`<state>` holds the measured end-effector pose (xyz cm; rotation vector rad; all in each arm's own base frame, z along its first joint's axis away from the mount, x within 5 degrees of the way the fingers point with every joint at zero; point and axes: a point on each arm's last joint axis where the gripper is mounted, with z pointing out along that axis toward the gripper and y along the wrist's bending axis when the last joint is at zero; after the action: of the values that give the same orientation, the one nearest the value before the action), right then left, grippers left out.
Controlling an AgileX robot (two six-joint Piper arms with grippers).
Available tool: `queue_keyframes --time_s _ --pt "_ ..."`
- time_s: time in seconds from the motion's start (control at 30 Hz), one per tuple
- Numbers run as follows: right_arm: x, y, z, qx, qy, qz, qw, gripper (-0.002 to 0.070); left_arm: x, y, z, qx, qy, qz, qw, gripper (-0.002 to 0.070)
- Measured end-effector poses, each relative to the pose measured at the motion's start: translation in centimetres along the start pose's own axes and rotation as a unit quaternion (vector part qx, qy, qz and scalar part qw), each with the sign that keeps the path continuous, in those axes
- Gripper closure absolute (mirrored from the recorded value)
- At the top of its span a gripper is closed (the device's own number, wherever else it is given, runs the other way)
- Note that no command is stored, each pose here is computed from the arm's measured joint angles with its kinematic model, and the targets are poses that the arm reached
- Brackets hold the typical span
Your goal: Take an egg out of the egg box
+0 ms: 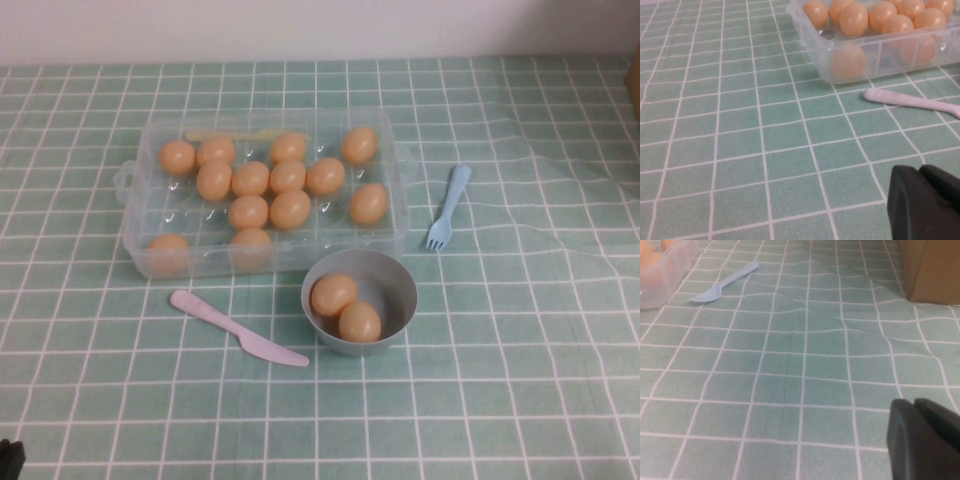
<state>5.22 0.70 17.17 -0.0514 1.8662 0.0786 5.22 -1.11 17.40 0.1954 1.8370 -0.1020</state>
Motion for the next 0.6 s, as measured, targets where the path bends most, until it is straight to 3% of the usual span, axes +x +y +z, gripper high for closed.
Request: queue_keyframes --time_s 0.6 --pt "0.0 0.0 0.0 0.0 0.0 0.0 1.0 0.0694 -0.18 -0.04 0.0 0.002 -0.01 -0.019 1.0 0.0678"
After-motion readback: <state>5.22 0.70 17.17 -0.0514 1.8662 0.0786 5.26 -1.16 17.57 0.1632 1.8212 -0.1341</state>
